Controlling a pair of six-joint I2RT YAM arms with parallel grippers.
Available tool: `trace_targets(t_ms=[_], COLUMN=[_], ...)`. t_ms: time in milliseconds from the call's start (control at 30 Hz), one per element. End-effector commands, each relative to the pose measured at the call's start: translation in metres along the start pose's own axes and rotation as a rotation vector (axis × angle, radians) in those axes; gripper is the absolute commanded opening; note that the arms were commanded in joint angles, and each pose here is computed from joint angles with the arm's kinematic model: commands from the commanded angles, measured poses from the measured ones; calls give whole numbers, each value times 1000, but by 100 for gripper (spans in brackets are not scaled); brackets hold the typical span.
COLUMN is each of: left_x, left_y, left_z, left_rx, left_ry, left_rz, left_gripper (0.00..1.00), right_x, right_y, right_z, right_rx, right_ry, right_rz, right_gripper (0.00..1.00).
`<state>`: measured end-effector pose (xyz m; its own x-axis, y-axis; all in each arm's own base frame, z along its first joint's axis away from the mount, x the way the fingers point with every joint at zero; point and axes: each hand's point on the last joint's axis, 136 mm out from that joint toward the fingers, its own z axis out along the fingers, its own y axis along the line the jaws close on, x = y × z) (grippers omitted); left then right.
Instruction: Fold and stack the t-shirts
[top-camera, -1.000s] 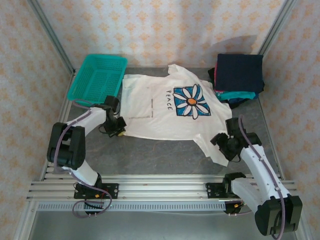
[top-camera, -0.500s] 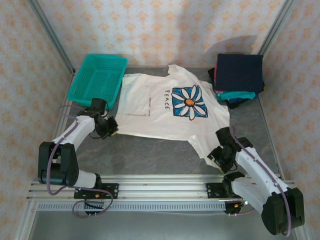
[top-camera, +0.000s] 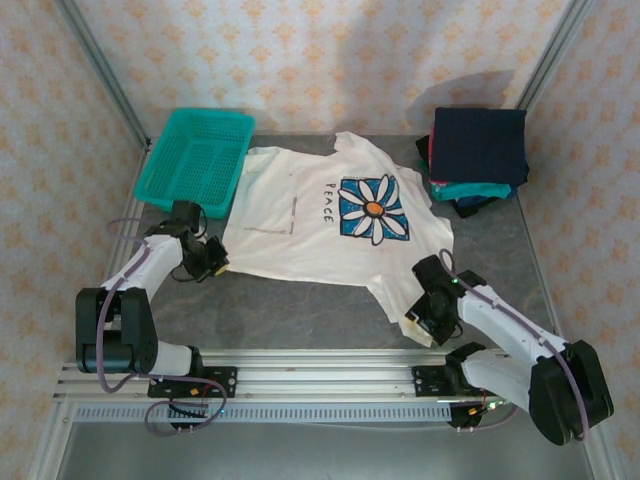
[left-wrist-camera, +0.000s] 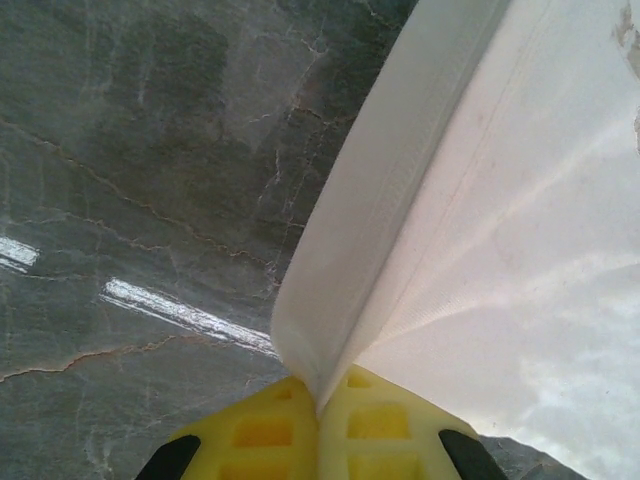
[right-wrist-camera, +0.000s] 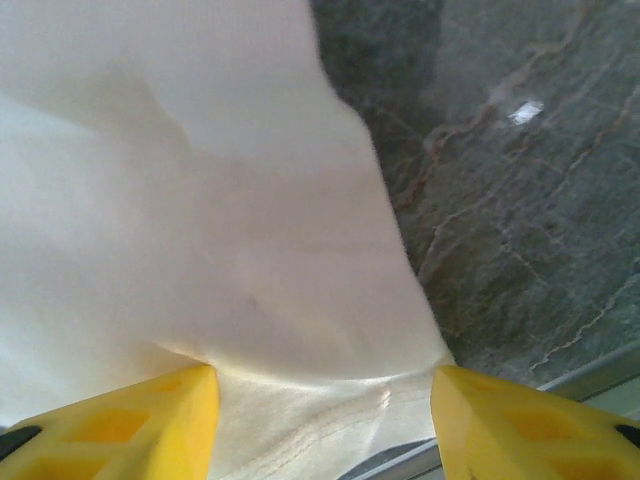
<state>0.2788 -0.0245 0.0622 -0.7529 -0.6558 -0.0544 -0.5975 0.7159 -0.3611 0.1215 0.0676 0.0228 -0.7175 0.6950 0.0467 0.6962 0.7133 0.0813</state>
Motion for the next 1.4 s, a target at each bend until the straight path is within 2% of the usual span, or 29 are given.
trace_targets(t_ms=[0,300,433,467,500,533,700,900,1100,1367], left_x=[3,1,1,1,1,2,4,10,11,20], left_y=[3,-2,-1,-1,-1,-1,2,2,4,9], left_z=[-1,-2,-4,-5,-7,-9,-29,-52,-72,-92], left_rx=[0,9,4,4,6,9,0,1,-17,-25], left_ry=[7,10,13,12,11,9,-14,-25,-53,-87], left_rz=[18,25,32,31,32,34,75,100,127,130], left_gripper=[0,0,0,0,0,0,0,0,0,0], right_x=[-5,-2,-1,-2,-4,-5,-18,-19,-17,-12], right_y=[-13,-13,-7,-7,-9,-9,-10,-15,-44,-54], right_z=[3,6,18,20,19,16,-24,-80,-129,-150], right_rx=[32,62,54,53,59,50,-14,-74,-72,-64], right_ry=[-52,-47,-36,-40,-53,-63,-174,-235,-302,-304], right_rz=[53,51,59,72,89,97,98,85,86,46], right_gripper=[56,51,32,22,7,0,0,0,0,0])
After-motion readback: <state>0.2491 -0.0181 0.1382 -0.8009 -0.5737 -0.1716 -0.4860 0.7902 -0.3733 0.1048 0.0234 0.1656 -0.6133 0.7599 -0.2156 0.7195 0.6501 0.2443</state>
